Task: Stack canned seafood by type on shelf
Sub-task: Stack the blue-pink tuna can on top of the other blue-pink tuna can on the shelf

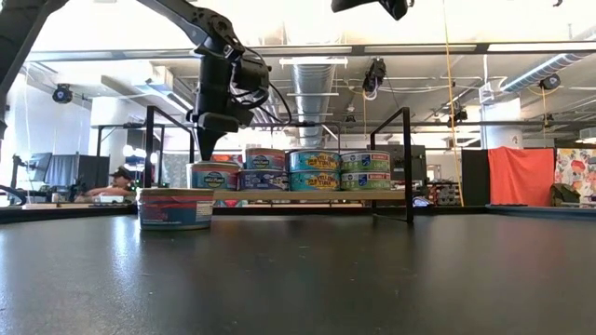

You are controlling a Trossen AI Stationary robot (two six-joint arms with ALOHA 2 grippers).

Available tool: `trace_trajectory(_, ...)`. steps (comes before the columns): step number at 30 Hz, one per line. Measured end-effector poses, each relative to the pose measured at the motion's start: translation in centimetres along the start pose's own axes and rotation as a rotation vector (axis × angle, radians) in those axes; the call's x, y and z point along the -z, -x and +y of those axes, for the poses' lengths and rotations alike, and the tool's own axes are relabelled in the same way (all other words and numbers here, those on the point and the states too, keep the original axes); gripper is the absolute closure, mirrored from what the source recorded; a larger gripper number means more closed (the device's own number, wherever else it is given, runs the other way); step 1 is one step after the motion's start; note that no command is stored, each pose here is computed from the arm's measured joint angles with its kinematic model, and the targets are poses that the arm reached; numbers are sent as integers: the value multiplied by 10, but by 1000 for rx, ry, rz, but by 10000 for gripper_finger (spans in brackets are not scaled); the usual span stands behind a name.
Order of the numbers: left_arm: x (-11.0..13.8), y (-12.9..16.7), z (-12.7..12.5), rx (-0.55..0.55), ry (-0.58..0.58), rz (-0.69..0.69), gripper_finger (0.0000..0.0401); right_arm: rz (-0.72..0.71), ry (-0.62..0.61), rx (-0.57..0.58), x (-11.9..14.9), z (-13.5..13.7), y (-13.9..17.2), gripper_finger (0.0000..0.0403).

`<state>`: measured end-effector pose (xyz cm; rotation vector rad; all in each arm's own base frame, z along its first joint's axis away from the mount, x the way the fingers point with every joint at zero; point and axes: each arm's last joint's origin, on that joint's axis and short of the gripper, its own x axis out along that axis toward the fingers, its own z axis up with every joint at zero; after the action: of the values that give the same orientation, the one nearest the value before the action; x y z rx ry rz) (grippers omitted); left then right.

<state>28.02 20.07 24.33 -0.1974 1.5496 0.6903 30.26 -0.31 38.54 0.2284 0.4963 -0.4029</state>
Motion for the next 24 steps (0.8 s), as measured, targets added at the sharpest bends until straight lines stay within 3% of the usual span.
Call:
trace_trajectory(13,-1,0,-1,37,-5,-12,401,0,-11,-1,0,0,0,390)
trace_trajectory(24,6,16,-2,93,7,-62,401,-1,-3,0,0,0,-1,390)
